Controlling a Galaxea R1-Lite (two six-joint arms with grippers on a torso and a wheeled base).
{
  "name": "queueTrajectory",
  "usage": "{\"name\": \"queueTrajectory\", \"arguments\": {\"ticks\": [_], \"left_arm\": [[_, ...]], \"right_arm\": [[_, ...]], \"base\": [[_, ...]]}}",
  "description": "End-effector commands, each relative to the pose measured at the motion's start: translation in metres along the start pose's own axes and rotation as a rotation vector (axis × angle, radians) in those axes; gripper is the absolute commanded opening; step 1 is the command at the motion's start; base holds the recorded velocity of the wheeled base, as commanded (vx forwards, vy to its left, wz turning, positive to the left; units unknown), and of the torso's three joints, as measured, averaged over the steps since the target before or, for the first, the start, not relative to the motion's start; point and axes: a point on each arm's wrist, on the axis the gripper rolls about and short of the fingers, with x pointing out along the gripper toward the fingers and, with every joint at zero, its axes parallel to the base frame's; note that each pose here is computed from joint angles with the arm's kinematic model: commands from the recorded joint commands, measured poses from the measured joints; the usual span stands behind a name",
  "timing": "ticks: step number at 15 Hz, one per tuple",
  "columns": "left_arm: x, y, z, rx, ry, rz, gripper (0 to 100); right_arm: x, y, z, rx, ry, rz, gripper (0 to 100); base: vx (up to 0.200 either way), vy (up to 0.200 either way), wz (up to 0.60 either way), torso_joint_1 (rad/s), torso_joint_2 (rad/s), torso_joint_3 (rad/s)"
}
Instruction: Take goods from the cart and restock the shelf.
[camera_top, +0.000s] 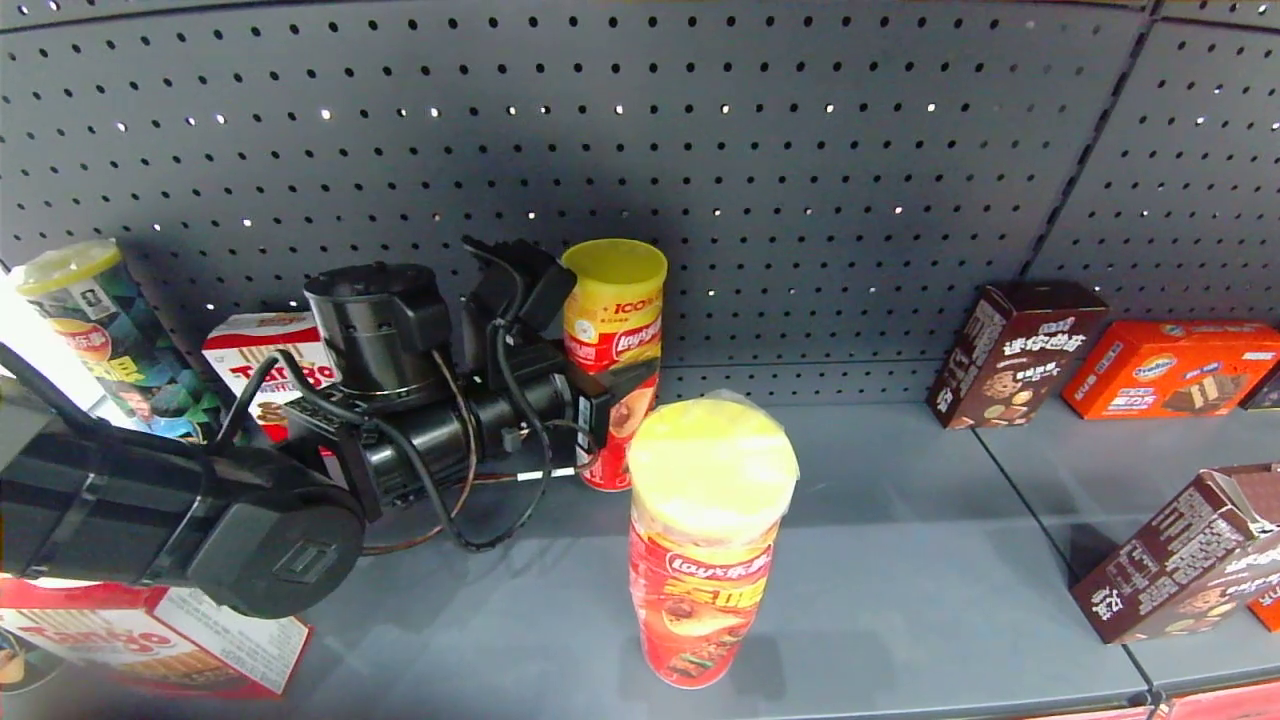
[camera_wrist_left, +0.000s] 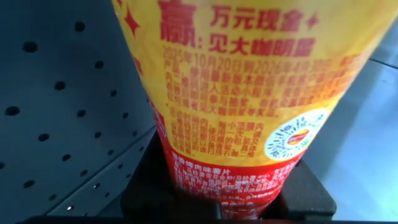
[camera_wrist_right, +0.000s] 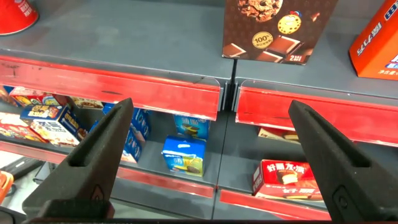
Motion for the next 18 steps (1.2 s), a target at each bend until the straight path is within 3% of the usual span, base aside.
{"name": "queueTrajectory", "arguments": {"ticks": [1,10,11,15,18], "left_arm": [[0.002,0.000,-0.003,0.000,-0.002,-0.002,0],[0.000,-0.002,-0.014,-0.007,0.032,-0.003,0],[-0.002,-0.003,-0.016,-0.005,0.028,-0.003,100],[-0.004,0.000,-0.014,-0.001,0.018,0.013,100],[-0.025,0.001,0.006,0.019,-0.019,0.033,100]], "right_arm": [[0.000,0.000,0.000,0.000,0.001,0.001,100],[0.000,0.000,0.000,0.000,0.001,0.001,100],[0.000,0.000,0.000,0.000,0.001,0.001,100],[0.000,0.000,0.000,0.000,0.001,0.001,100],[0.000,0.000,0.000,0.000,0.001,0.001,100]], "base": [[0.000,0.000,0.00,0.000,0.00,0.000],[0.000,0.000,0.00,0.000,0.00,0.000],[0.000,0.000,0.00,0.000,0.00,0.000],[0.000,0.000,0.00,0.000,0.00,0.000],[0.000,0.000,0.00,0.000,0.00,0.000]]}}
